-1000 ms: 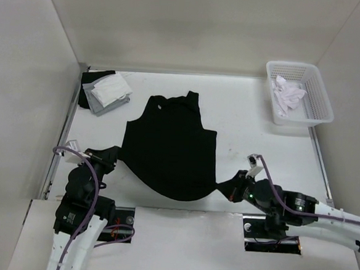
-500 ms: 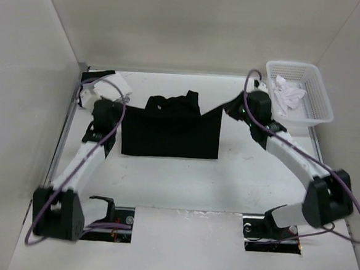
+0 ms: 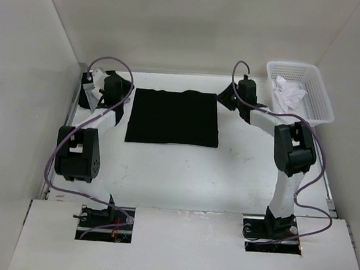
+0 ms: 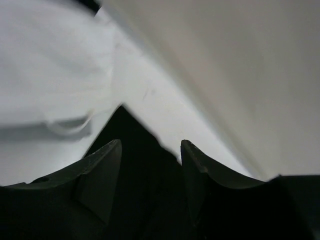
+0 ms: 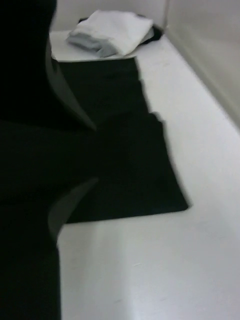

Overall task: Fold and stack the tank tops
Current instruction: Fold the tank top

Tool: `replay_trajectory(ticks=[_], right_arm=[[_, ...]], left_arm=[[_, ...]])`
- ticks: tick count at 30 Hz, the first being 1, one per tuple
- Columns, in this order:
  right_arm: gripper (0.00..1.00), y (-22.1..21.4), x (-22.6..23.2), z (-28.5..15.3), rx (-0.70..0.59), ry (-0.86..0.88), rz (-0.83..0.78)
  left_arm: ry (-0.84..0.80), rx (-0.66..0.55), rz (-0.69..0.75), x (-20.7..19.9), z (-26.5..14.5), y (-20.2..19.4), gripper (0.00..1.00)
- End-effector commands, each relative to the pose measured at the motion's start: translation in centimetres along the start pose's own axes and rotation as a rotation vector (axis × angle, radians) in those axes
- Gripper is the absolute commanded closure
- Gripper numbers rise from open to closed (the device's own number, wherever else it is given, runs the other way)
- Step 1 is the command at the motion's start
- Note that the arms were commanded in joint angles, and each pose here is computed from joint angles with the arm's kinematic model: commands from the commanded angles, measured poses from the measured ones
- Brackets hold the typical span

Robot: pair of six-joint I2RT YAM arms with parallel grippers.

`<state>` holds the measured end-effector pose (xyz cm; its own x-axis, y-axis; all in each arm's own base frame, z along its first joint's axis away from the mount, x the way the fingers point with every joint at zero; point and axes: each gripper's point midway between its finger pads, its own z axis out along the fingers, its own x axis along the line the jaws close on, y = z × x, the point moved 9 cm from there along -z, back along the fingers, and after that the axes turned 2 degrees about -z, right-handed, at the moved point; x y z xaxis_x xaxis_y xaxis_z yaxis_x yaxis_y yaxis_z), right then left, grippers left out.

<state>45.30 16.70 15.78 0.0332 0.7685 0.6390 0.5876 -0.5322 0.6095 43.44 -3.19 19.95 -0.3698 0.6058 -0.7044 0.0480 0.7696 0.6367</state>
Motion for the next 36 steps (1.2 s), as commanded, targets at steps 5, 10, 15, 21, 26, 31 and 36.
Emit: replay_trajectory(ticks=[5, 10, 15, 21, 26, 31, 36], right_arm=[[1.00, -5.3, 2.5, -9.7, -0.084, 0.195, -0.051], [0.99, -8.8, 2.0, -12.6, -0.065, 0.219, -0.047], [0.97, -10.7, 1.1, -13.9, -0.035, 0.213, -0.061], [0.92, -11.9, -0.3, -14.6, -0.023, 0.187, -0.055], [0.89, -12.5, -0.8, -14.9, -0.018, 0.182, -0.046], [0.85, -12.7, -1.2, -15.3, -0.025, 0.178, -0.039], [0.66, -13.1, -2.4, -15.5, -0.047, 0.109, -0.014]], left_arm=[[-0.014, 0.058, -0.018, 8.2, -12.7, -6.3, 0.71], [0.039, 0.175, -0.087, 12.9, -15.1, -7.2, 0.68], [0.076, 0.199, -0.147, 14.8, -15.5, -7.0, 0.64], [0.137, 0.228, -0.160, 15.6, -14.2, -7.4, 0.62], [0.152, 0.229, -0.180, 15.9, -12.7, -7.9, 0.66], [0.169, 0.206, -0.198, 16.2, -11.8, -8.0, 0.73], [0.169, 0.213, -0.212, 16.4, -11.6, -8.2, 0.90]])
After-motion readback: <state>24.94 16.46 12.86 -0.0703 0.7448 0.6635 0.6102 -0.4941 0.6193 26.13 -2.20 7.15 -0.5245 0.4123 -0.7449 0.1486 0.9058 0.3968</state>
